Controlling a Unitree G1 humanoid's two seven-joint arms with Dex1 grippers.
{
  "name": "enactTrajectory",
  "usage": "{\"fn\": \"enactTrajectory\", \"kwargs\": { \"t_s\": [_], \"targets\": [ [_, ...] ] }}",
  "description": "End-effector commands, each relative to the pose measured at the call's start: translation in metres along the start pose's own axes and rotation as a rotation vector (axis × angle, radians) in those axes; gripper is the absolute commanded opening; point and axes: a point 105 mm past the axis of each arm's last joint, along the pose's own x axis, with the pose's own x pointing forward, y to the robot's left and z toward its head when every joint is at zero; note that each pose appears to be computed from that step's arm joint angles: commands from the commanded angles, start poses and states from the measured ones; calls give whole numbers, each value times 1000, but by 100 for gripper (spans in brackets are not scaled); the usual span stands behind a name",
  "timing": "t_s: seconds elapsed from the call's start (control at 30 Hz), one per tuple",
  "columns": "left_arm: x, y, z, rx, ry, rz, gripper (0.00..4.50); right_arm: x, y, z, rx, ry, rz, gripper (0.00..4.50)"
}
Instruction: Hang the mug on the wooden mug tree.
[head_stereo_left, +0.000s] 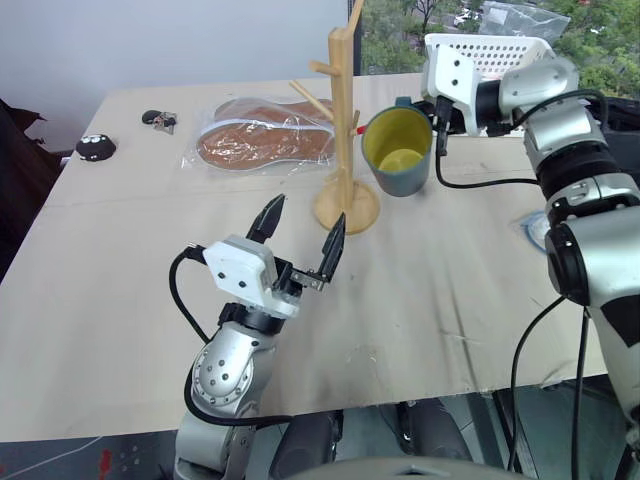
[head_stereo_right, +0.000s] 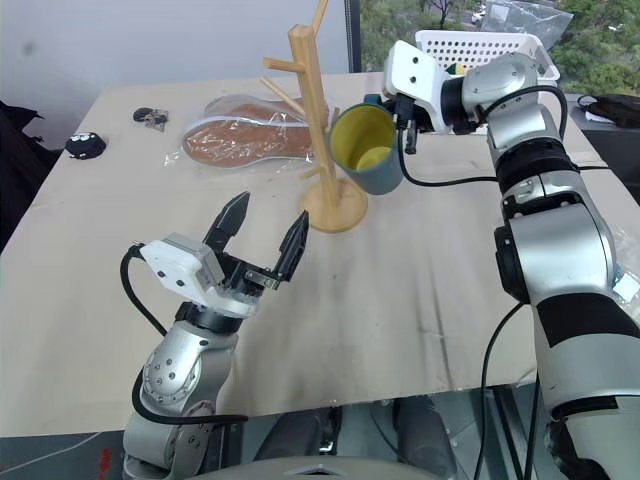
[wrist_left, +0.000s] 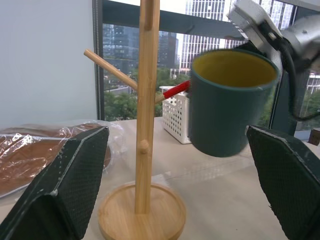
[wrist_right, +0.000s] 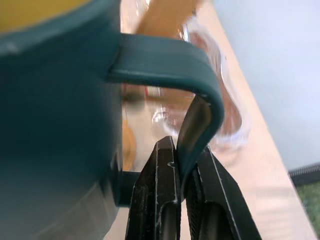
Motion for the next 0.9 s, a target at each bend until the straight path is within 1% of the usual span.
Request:
{"fn": "enactTrajectory", "kwargs": {
  "t_s": [0.03,0.13,0.2,0.23,0.27,0.3,0.33,0.37,0.4,0.47,0.5,0.57,0.63,0.73,0.77,0.8,0.83,0.87,0.9],
  "targets": [
    [-1,-2,8,8,-45,-12,450,-1,-11,19,-81,-6,-25,7],
    [-2,-2,8,7,-49,-13,450,3,-13,19,-81,13,-42,7],
    [-2,-2,8,7,-50,-15,450,3,-16,20,-73,19,-58,63],
    [-2,-2,8,7,-50,-15,450,3,-16,20,-72,23,-60,96],
    [-2,-2,8,7,-50,-15,450,2,-17,19,-68,26,-62,144],
    [-1,-2,8,7,-51,-16,450,1,-18,19,-63,28,-67,205],
    [-1,-2,8,7,-51,-16,450,-1,-19,18,-56,29,-77,253],
    [-1,-2,9,8,-49,-19,450,-5,-22,17,-48,33,-94,285],
    [-1,-2,9,10,-46,-23,450,-9,-25,16,-37,35,-114,346],
    [-1,-2,10,14,-43,-30,450,-19,-32,12,0,29,-171,433],
    [-1,-2,10,17,-36,-32,450,-26,-35,9,23,22,-198,443],
    [-4,0,5,10,9,-40,450,-43,-36,-3,93,-2,-238,443],
    [-10,1,-10,-9,111,-56,450,-60,-31,-17,177,-39,-265,443],
    [-25,6,-34,-1,274,-57,450,-83,-11,-35,292,-128,-286,443],
    [-33,9,-43,22,337,-68,450,-91,3,-47,347,-148,-305,443],
    [-41,11,-49,30,380,-88,450,-99,25,-63,415,-155,-339,443],
    [-46,13,-53,34,407,-102,450,-104,42,-72,459,-153,-364,443],
    [-52,19,-58,34,442,-104,450,-106,74,-85,540,-142,-375,443],
    [-56,23,-62,31,461,-101,450,-107,95,-90,593,-132,-380,443]
  ]
}}
